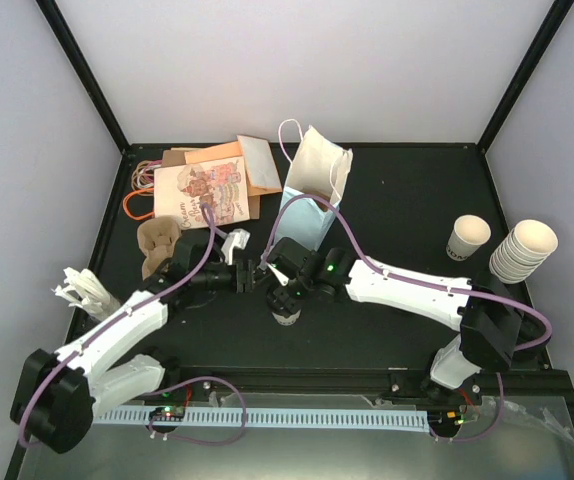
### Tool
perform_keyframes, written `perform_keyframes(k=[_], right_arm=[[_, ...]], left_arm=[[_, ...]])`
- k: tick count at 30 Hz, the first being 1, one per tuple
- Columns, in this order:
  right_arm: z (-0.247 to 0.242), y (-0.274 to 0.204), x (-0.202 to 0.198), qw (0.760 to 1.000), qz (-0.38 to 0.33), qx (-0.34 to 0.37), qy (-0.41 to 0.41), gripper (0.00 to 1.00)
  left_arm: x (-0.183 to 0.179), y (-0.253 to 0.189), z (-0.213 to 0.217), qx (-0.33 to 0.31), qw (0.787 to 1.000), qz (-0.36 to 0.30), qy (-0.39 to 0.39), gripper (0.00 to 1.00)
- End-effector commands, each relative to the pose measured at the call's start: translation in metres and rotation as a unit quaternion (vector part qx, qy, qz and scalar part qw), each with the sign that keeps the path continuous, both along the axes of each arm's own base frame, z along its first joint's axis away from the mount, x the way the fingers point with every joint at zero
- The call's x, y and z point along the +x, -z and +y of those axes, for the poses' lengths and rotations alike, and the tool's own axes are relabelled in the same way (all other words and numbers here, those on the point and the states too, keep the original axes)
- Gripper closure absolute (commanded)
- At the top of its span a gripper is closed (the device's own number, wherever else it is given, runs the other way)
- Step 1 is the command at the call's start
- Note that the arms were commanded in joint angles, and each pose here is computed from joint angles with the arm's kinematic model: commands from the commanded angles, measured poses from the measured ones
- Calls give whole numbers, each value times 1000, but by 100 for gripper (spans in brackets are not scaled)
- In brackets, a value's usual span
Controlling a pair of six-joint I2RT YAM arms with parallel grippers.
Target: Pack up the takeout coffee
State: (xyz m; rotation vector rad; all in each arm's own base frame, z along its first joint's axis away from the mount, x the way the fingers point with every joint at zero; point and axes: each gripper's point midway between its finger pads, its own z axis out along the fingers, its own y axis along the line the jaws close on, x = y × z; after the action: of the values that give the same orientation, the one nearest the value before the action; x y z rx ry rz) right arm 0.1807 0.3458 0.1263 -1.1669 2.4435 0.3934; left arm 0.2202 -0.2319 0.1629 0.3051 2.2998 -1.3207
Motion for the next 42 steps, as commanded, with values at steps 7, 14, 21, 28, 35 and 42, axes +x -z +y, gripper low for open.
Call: perform_keyframes(k=[7,14,21,28,35,42], right_arm=[[-33,62,-37,990,95,-107,-6,27],[-34,62,-37,989,96,-110,-8,27],[-34,62,-36,989,95,-109,-4,27],[-35,62,-36,989,94,-111,-3,27],[-36,62,-36,989,93,-113,-5,27],[-35,63,-37,989,95,-114,-6,27]], left_arm=[[-38,35,14,-27,997,66,-14,51],[-39,51,14,-24,996,83,-16,55],[-39,59,16,-14,995,93,-22,60],[-34,33,26,-15,998,43,-53,55],[-34,37,32,-10,997,45,-67,56],[-33,48,23,-19,996,70,-45,59]])
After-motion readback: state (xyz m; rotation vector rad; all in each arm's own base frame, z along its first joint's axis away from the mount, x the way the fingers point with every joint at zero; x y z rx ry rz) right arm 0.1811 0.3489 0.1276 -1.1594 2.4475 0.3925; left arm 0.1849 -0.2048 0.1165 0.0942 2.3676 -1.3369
